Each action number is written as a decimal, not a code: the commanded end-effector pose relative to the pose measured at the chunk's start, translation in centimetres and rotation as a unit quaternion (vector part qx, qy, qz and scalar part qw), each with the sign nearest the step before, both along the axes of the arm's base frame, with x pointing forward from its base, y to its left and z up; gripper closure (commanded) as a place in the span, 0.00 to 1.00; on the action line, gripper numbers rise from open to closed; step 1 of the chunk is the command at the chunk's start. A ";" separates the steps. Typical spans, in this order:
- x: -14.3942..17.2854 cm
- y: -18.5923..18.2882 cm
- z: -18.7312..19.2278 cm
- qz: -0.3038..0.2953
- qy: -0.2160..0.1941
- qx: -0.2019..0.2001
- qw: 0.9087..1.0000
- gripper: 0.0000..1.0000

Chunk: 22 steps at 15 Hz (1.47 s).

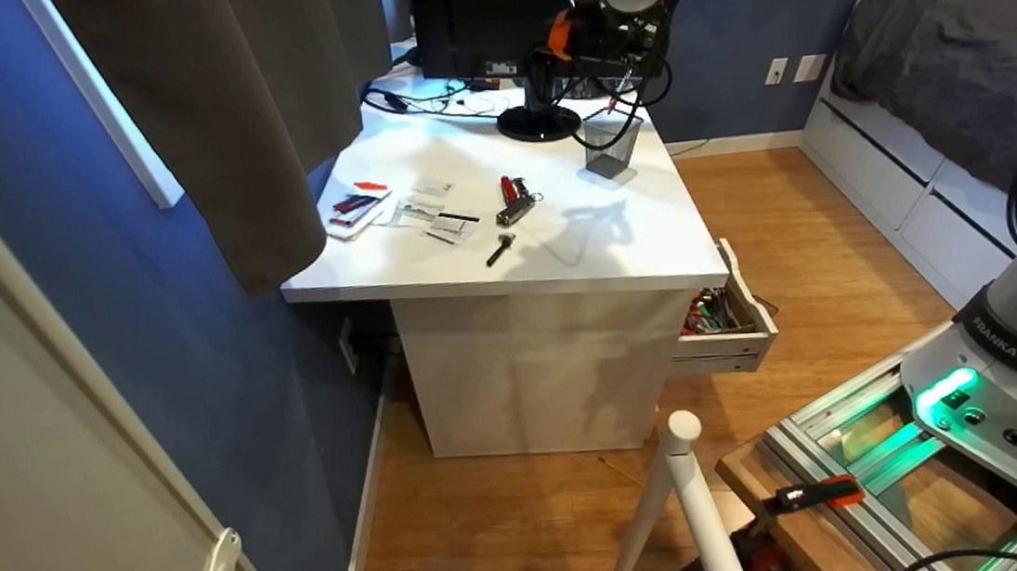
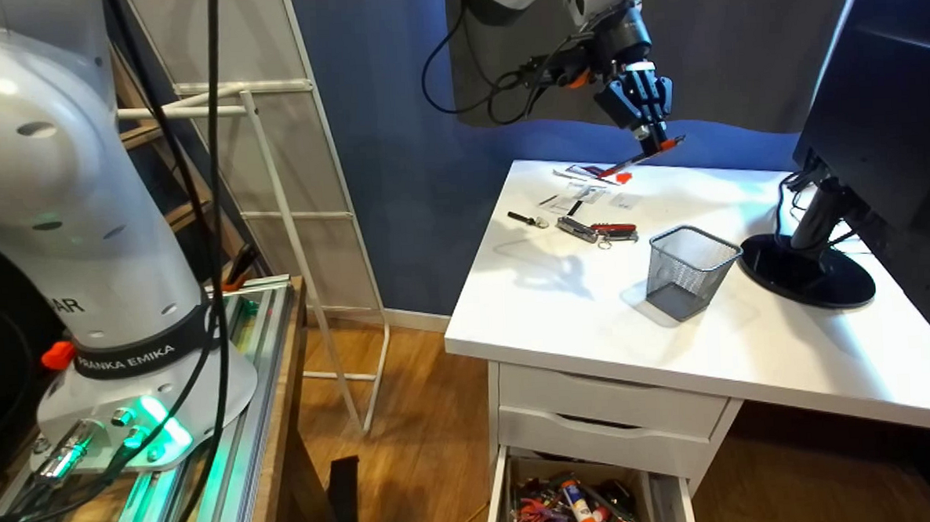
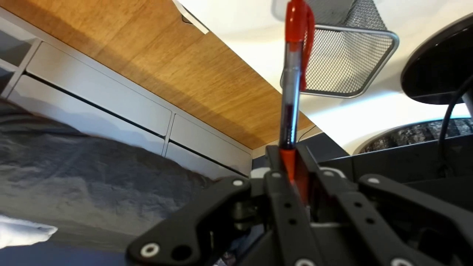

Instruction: Pick up the orange pen and put it in the gray pen holder

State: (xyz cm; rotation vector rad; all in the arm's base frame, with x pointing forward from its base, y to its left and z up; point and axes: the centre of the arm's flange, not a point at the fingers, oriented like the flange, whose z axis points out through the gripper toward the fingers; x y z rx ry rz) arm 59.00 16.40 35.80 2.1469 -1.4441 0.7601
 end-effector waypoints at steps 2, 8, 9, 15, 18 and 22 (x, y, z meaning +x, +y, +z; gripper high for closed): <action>1.9 -3.7 0.3 -0.043 0.010 0.033 0.999 0.97; 3.8 -6.6 -1.0 -0.092 0.007 0.079 0.993 0.97; 4.0 -6.8 -1.2 -0.096 -0.004 0.069 0.993 0.97; 5.4 -7.1 -2.9 -0.137 -0.080 0.004 0.987 0.97; 5.8 -6.7 -4.2 -0.144 -0.104 -0.026 0.984 0.97; 6.1 -6.0 -6.3 -0.155 -0.127 -0.063 0.978 0.97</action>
